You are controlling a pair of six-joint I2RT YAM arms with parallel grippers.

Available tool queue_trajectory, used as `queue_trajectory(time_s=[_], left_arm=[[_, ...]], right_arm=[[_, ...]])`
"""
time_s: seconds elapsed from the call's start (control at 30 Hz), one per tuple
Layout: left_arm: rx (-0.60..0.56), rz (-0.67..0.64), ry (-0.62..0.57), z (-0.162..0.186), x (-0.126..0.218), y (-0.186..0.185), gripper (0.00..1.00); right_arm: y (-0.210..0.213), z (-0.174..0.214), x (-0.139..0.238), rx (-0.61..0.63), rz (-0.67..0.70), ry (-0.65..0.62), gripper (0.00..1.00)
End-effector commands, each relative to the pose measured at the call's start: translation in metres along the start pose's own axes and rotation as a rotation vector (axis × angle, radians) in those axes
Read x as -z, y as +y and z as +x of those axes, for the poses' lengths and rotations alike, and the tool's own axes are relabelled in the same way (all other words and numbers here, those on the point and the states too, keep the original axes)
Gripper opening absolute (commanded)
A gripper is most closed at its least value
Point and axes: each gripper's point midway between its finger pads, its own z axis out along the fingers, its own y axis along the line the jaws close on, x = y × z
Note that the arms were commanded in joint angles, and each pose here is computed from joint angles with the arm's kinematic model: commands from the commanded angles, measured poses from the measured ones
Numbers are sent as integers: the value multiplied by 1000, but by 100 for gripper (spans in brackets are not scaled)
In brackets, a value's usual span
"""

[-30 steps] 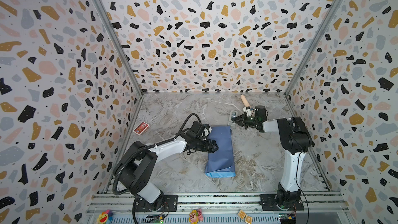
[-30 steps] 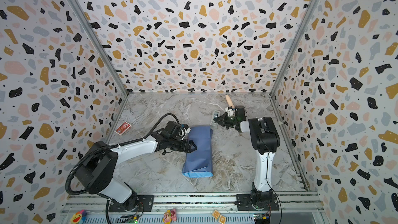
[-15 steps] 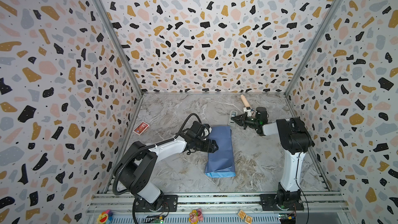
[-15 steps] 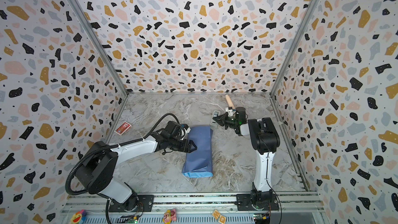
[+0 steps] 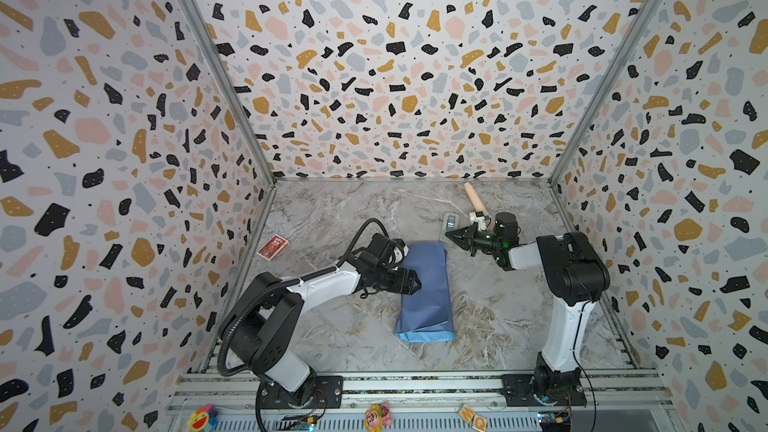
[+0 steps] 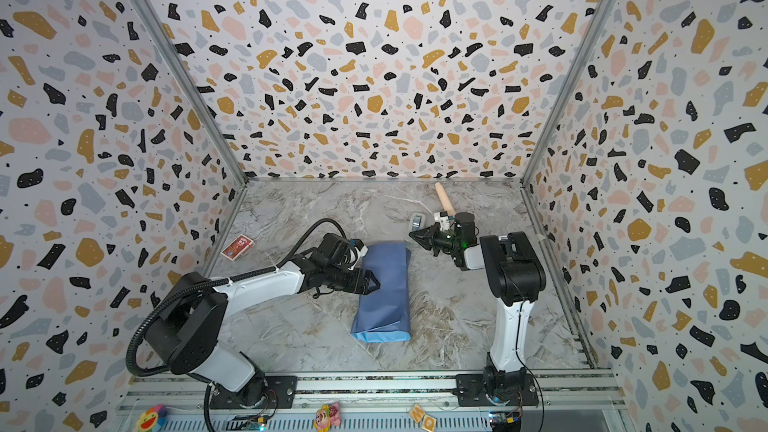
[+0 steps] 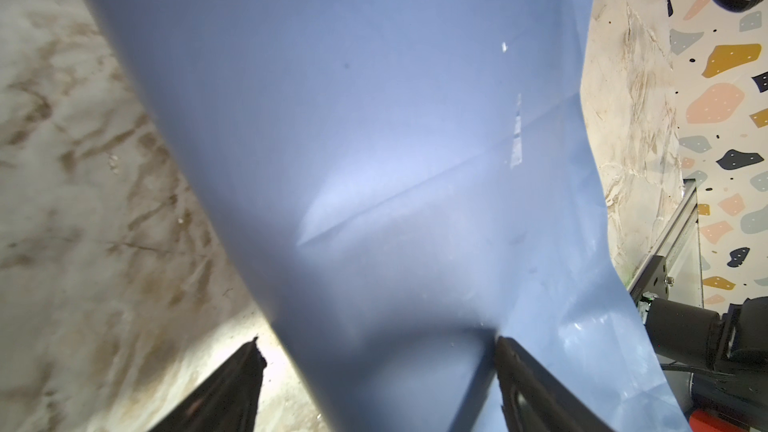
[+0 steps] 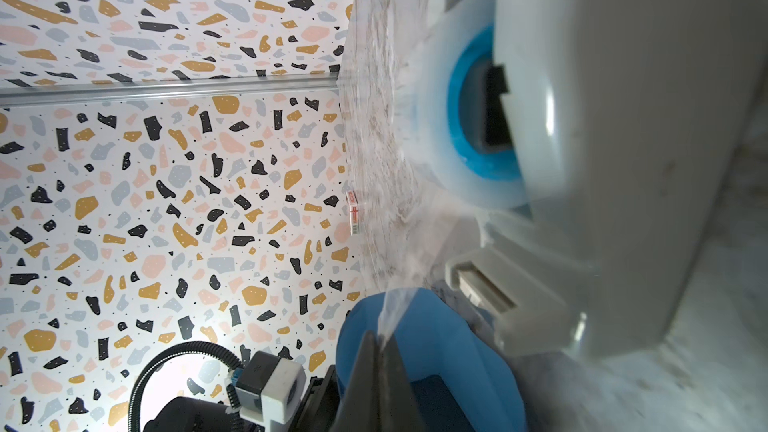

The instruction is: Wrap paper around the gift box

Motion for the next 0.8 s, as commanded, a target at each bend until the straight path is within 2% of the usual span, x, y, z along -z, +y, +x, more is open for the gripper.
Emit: queue_trajectory(time_s=[0.0, 0.77], left_arm=[[43, -202, 130, 42, -13, 50, 87], [44, -199, 133, 41, -13, 49, 87]], right_arm=[[24, 18, 0, 61, -52, 60, 0], [-57, 17, 0, -13, 129, 38, 0]])
